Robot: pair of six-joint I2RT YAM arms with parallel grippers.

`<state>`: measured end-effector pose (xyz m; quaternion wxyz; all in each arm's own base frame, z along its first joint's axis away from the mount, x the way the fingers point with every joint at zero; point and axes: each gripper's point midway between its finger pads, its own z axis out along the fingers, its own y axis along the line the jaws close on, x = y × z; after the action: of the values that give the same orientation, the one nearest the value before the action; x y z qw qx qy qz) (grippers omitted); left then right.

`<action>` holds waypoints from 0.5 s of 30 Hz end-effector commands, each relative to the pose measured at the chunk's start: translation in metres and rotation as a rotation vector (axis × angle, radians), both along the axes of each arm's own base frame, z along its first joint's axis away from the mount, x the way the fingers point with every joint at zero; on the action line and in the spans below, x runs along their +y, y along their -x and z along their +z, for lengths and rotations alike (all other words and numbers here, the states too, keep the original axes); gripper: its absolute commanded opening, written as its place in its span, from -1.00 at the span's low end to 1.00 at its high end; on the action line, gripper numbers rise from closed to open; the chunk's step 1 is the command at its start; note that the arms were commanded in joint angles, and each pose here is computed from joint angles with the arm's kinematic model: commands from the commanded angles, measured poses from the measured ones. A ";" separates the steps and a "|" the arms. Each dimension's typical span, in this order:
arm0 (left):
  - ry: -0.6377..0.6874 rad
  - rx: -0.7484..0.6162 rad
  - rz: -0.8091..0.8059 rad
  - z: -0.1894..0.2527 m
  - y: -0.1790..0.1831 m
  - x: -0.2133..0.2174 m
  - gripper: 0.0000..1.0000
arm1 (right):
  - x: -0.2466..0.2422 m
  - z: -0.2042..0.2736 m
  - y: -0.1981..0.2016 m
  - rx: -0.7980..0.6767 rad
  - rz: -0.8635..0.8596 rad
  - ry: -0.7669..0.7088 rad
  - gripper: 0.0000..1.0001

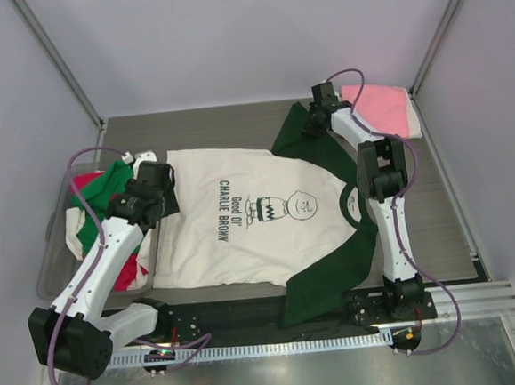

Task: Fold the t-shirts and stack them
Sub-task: Flatten the tshirt out

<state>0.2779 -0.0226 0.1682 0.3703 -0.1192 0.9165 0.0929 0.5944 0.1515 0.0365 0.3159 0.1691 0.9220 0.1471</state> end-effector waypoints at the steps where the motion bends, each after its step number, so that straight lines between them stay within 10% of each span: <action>1: -0.005 -0.054 0.008 0.014 -0.005 0.003 0.21 | 0.010 0.003 -0.007 -0.013 0.005 -0.032 -0.61; 5: -0.014 -0.050 0.011 0.013 -0.005 0.005 0.20 | 0.020 0.011 -0.011 -0.033 0.009 -0.052 -0.97; 13: -0.029 -0.041 0.019 0.010 -0.004 0.007 0.20 | 0.131 0.112 -0.060 -0.376 0.114 -0.369 -0.98; 15: -0.037 -0.039 0.024 0.009 -0.004 0.009 0.20 | 0.166 0.135 -0.057 -0.451 0.205 -0.512 -0.29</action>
<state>0.2780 -0.0204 0.1689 0.3717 -0.1198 0.9152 0.0990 0.6403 0.2447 0.0815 0.3807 0.1667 0.8656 0.2793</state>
